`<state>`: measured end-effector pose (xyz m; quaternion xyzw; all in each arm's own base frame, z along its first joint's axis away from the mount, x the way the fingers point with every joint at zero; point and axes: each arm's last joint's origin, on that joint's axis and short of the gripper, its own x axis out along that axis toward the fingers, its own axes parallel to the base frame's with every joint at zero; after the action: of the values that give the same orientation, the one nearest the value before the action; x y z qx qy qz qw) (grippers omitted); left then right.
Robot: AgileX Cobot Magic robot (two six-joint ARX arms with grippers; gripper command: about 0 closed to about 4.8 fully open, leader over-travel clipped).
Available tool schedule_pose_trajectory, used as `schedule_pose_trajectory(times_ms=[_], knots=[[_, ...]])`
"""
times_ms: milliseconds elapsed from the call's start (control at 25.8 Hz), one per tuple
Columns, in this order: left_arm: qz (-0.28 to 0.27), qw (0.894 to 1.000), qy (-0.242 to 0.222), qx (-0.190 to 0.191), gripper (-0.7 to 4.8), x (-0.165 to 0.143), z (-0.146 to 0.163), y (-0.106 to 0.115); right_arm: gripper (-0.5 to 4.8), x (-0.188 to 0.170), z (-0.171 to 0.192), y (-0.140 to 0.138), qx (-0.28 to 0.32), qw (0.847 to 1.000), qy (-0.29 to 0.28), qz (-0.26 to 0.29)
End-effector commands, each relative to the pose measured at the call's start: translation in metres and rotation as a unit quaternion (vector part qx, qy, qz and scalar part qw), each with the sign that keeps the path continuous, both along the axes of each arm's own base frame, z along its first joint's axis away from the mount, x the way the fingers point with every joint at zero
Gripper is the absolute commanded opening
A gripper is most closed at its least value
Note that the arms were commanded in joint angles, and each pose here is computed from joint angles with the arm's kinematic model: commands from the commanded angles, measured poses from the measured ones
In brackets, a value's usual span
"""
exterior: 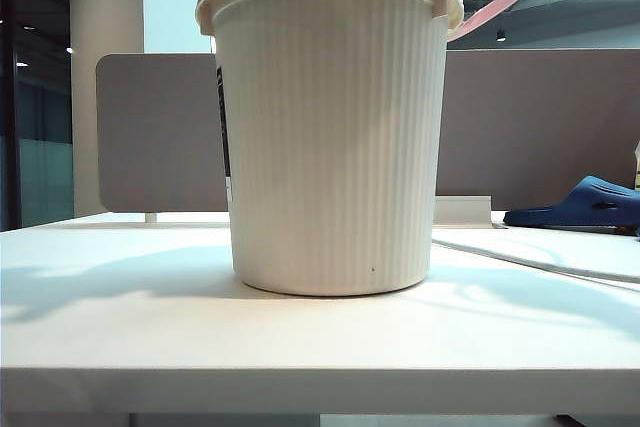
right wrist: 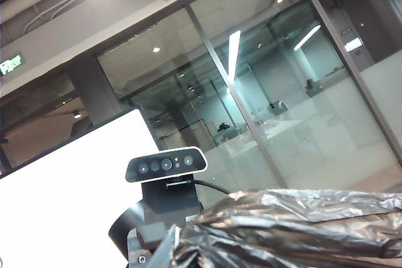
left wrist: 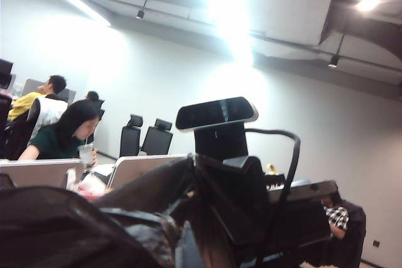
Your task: Open the ring lid of the trash can, pull out the black garbage bag inside, and place it on the table.
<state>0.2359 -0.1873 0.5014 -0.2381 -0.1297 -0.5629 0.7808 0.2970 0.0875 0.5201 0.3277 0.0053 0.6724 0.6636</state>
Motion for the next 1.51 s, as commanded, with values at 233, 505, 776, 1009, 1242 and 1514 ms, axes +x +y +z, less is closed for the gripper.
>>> schedule_pose_trajectory(times_ms=[233, 505, 776, 1009, 1242, 1514], knots=[[-0.014, 0.999, -0.029, -0.015, -0.06, -0.012, 0.028, 0.007, -0.01, -0.014, 0.020, 0.008, 0.025, 1.000, -0.012, 0.009], [-0.020, 0.999, -0.037, -0.014, -0.06, -0.017, 0.038, 0.011, -0.01, -0.016, 0.020, 0.016, 0.027, 0.999, -0.002, 0.023], [-0.013, 0.998, -0.048, -0.026, -0.06, -0.020, 0.046, 0.014, -0.01, -0.017, 0.020, 0.016, 0.029, 0.999, 0.000, 0.025], [-0.007, 0.997, -0.067, -0.040, -0.06, -0.025, 0.059, 0.022, -0.01, -0.020, 0.023, 0.015, 0.036, 0.999, -0.006, 0.023], [0.003, 0.996, -0.076, -0.048, -0.06, -0.026, 0.064, 0.027, 1.20, -0.034, 0.045, 0.011, 0.040, 0.998, -0.042, 0.024], [0.018, 0.994, -0.090, -0.062, -0.06, -0.027, 0.079, 0.044, 1.62, -0.034, 0.045, 0.010, 0.012, 0.998, -0.043, 0.034]])
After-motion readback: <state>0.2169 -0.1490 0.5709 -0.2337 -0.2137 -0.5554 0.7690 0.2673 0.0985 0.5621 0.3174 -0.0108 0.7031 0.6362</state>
